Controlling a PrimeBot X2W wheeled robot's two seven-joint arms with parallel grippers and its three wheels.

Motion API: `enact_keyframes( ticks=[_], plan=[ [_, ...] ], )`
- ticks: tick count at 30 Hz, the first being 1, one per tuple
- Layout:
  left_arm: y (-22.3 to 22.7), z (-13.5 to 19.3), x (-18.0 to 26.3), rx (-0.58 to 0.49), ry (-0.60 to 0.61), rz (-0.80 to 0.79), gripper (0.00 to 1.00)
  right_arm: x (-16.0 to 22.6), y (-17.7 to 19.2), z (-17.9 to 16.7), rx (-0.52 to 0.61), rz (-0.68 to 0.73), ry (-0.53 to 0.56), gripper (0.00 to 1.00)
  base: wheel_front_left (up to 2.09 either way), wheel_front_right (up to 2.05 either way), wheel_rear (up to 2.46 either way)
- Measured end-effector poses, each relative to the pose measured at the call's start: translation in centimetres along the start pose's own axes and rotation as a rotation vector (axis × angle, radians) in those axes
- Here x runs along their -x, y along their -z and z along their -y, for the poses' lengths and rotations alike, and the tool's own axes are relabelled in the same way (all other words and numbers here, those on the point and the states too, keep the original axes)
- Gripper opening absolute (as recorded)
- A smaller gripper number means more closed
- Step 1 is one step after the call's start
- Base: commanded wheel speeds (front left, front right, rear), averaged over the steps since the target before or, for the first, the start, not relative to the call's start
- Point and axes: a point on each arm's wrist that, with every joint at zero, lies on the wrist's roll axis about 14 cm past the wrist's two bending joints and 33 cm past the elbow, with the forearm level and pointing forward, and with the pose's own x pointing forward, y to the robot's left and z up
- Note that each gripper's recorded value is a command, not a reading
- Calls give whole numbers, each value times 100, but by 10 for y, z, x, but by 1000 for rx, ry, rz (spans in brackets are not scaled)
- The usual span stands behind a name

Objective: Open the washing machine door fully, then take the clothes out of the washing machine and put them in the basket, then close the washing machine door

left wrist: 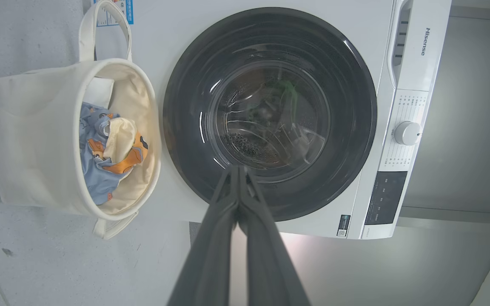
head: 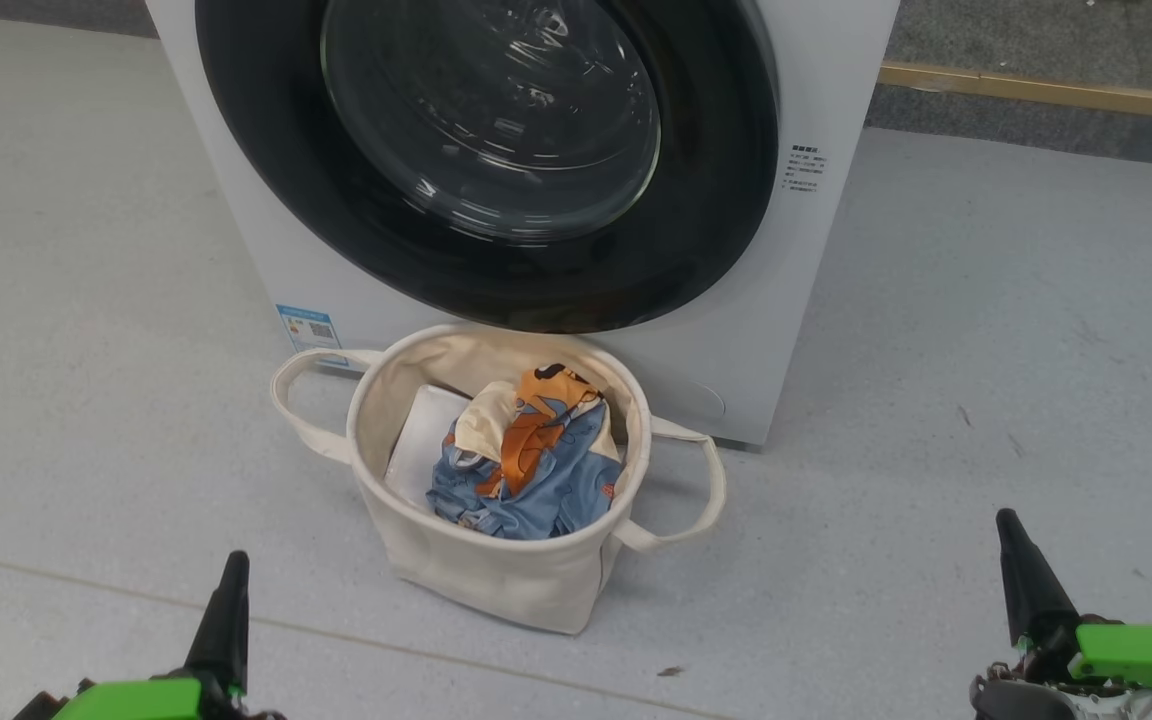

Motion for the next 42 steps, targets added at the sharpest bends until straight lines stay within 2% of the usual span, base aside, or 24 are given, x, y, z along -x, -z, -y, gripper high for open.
enact_keyframes(
  ticks=[42],
  plan=[
    [0, 0, 0, 0, 0, 0, 0, 0, 0, 0, 0, 0, 0, 0, 0, 0, 0]
  ],
)
